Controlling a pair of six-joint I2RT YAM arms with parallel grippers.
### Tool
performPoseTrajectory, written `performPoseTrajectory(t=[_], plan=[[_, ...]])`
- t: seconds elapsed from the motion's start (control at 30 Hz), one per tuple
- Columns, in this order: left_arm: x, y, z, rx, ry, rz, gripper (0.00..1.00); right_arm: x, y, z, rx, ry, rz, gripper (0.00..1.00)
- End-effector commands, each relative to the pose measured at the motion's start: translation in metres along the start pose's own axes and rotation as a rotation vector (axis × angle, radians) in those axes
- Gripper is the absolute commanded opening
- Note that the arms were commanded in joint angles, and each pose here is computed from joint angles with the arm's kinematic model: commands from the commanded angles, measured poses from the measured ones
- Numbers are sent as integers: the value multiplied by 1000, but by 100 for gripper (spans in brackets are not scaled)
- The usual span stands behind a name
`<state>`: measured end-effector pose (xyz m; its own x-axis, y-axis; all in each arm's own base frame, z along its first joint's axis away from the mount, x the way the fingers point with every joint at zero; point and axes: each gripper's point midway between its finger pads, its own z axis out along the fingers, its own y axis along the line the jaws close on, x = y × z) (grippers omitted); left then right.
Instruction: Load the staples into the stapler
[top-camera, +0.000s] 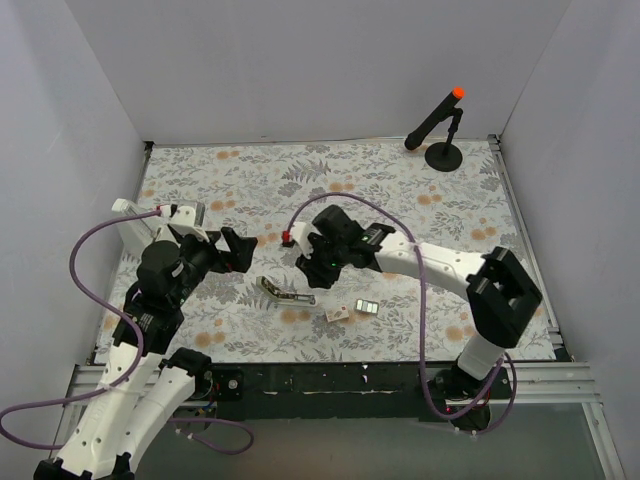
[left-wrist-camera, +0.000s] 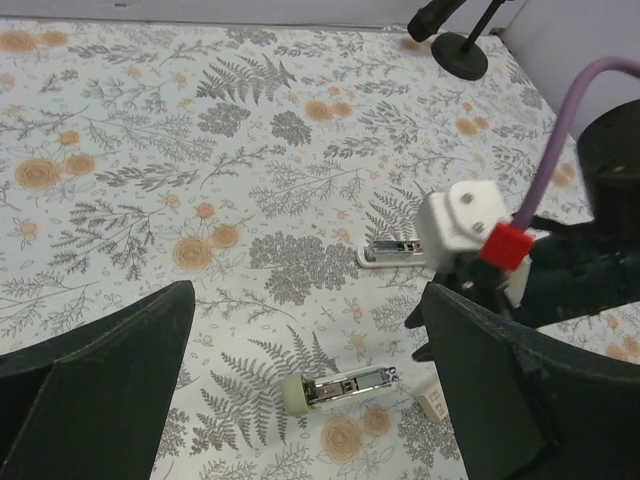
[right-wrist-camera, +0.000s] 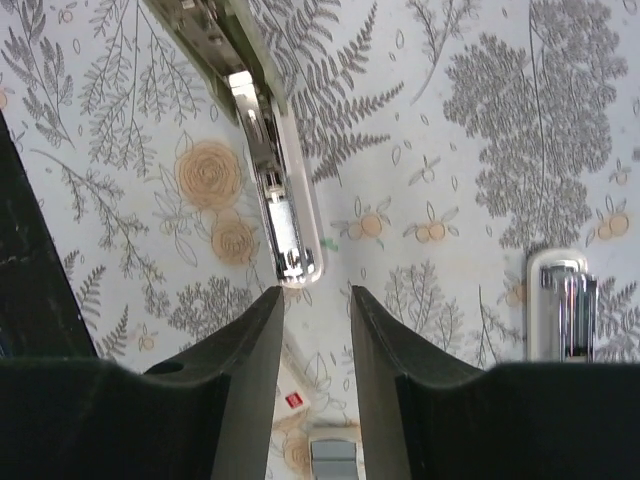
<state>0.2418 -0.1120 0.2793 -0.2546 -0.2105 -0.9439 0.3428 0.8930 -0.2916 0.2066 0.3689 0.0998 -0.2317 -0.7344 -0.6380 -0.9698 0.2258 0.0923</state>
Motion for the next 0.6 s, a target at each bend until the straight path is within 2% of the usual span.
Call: performPoseTrajectory(t=[0.0,0.03,0.13,0.3,0.33,0.57], plan=[[27,0,-2,14,98,-21,98,-24,2,-30,-34,-258,4,41],[32,0,-1,13,111,-29,98,0,6,-24,-38,-238,6,42],[35,3,1,-6,123,-46,98,9,5,-26,15,-323,-14,45],[44,6,12,-43,184,-112,98,26,6,-18,18,-314,-40,55],[46,8,14,-60,197,-126,98,18,5,-19,25,-360,-46,56],[70,20,24,-172,285,-271,98,21,6,-9,18,-407,-81,54]])
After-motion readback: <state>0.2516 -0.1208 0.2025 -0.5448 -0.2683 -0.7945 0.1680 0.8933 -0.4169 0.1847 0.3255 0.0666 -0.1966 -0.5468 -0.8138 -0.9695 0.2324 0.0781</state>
